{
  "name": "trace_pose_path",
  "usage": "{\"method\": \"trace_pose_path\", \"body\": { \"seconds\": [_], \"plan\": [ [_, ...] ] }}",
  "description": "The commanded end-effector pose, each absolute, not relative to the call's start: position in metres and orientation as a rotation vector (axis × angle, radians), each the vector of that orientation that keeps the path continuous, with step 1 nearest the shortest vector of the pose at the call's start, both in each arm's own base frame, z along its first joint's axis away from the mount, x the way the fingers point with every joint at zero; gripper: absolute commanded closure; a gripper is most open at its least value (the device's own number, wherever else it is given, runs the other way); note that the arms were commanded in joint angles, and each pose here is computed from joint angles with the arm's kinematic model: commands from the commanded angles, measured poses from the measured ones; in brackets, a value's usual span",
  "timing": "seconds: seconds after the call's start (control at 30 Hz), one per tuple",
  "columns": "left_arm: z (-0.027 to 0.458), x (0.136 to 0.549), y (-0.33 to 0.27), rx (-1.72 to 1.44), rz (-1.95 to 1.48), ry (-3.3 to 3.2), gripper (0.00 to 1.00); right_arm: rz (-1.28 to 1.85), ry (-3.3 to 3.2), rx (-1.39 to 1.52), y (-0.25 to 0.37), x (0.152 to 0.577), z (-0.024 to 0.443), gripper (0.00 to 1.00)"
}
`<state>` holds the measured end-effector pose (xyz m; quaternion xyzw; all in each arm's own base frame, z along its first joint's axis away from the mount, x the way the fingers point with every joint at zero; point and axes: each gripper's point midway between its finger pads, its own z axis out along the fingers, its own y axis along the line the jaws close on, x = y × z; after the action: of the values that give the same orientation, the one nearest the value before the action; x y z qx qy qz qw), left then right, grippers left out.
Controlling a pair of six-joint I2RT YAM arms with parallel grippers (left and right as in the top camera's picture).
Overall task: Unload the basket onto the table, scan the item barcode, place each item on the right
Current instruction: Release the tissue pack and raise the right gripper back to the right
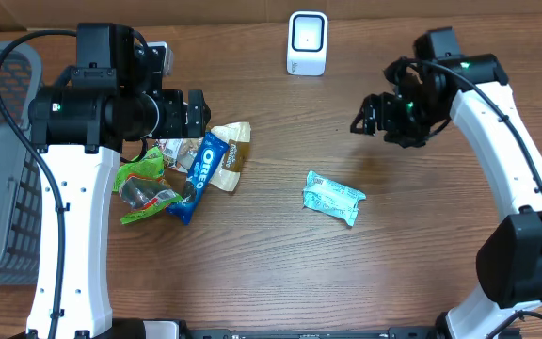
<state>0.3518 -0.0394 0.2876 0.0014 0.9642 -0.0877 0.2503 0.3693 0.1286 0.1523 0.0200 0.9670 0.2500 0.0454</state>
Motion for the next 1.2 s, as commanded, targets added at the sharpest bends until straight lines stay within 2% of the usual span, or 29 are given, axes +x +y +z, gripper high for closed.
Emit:
{"method": "trace_pose_path", "body": {
  "seconds": [0.0, 0.23, 0.87, 1.17],
  "plan": [
    [0.285, 0.352, -0.039, -0.013, -0.236, 2.633, 0.0, 0.821, 2.989, 0.018, 0.124, 0.356, 0.131, 0.2],
    [0.285, 0.352, -0.039, -0.013, -0.236, 2.633, 0.0, 0.892, 3.058, 0.081, 0.122, 0.33, 0.086, 0.19],
    [0.285, 0.352, -0.039, -0.013, -0.236, 2.633, 0.0, 1.038, 3.021, 0.164, 0.118, 0.314, 0.049, 0.19],
    [0.285, 0.352, -0.039, -0.013, -0.236, 2.633, 0.0, 1.245, 2.952, 0.19, 0.135, 0.296, 0.031, 0.19]
  ]
}}
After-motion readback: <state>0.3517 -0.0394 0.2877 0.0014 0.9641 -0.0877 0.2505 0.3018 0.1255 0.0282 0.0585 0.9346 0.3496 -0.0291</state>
